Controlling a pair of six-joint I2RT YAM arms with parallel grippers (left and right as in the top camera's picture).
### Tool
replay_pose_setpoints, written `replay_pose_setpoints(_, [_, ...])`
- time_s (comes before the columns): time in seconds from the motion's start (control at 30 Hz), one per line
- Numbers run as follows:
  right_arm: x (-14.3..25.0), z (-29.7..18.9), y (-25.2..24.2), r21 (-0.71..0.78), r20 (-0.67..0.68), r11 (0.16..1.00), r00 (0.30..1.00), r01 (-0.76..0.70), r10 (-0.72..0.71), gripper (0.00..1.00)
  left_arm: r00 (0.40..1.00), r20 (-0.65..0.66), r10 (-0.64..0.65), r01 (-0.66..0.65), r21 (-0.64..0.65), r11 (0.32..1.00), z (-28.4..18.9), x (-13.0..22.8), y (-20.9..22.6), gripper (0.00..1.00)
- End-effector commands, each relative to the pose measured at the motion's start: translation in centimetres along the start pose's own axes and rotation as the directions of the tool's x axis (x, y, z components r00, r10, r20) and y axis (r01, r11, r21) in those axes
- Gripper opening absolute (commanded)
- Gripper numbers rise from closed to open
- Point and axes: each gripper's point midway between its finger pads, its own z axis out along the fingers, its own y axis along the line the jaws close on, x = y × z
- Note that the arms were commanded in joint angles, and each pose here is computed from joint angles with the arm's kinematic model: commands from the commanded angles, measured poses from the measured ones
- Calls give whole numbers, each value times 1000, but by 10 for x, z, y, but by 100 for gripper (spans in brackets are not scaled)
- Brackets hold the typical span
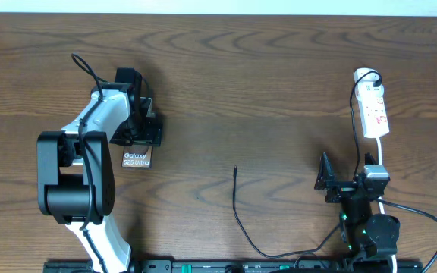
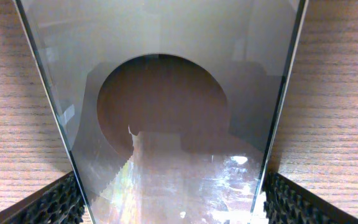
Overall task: Plug charger to phone and switch on socket
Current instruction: 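Lower the left gripper and close it on the phone's sides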
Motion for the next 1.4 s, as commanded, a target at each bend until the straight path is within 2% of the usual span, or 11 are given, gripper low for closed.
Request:
replay_pose_setpoints(0.0, [1,0,3,-14,-3,1000,1000,-14,14,99,994,-105,-17,16,-6,1000,29,26,2,85])
replay_pose_setpoints(0.2, [1,0,3,-14,-3,1000,1000,-14,14,99,994,-105,-17,16,-6,1000,29,26,2,79])
replay_pose_setpoints(0.9, [1,0,3,-14,-3,1000,1000,-14,14,99,994,-106,-17,16,-6,1000,29,26,2,78])
replay_pose_setpoints(1.0, [1,0,3,-14,-3,1000,1000,-14,14,99,994,-106,-17,16,-6,1000,29,26,2,73])
replay_pose_setpoints(1.37, [1,0,3,-14,-3,1000,1000,-14,14,99,994,-105,-17,16,-6,1000,29,26,2,72])
